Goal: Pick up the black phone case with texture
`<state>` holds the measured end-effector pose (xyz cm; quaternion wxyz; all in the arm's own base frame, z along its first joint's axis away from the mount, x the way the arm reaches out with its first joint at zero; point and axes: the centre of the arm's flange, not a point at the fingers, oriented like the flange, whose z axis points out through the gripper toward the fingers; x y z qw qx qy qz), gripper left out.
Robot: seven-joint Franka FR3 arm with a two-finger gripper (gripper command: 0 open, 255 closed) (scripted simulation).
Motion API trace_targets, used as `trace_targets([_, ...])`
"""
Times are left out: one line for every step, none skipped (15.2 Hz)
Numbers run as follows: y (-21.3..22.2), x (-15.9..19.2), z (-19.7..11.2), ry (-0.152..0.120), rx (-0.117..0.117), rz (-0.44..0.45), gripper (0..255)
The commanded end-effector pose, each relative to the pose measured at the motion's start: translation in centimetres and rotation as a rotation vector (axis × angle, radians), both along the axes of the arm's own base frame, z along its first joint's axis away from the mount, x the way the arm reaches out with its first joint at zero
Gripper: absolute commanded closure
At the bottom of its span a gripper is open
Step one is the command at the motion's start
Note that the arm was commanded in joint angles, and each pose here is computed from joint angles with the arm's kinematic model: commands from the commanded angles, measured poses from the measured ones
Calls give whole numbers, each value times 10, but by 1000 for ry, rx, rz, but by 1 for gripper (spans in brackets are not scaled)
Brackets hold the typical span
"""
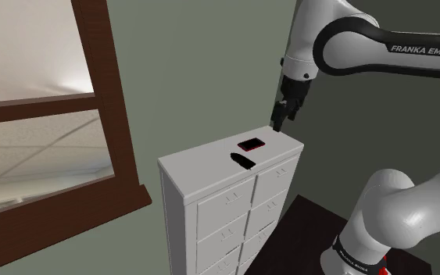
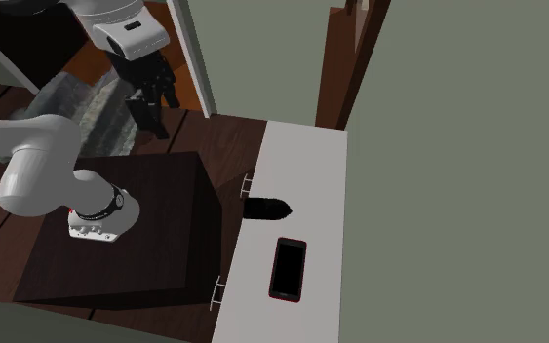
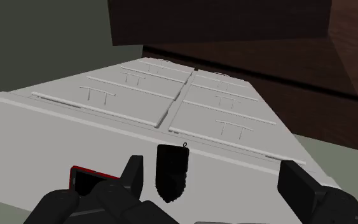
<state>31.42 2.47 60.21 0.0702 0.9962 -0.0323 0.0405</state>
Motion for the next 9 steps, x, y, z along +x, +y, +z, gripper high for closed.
trace_targets([0, 0, 0, 0, 0, 0, 0])
trace_targets([-5, 7, -10, -5, 5, -3, 0])
trace_targets([-9, 13, -20, -10, 10, -6, 0])
trace_targets([-14, 20, -30, -15, 15, -9, 0])
trace_targets([-19, 27, -41, -20, 21, -13, 0])
trace_targets([-23, 34, -51, -25, 26, -16, 0])
trace_targets([-28, 41, -61, -30, 31, -19, 0])
trace_targets([-32, 47, -71, -35, 36, -22, 0])
trace_targets([-37, 54, -81, -40, 41, -25, 0])
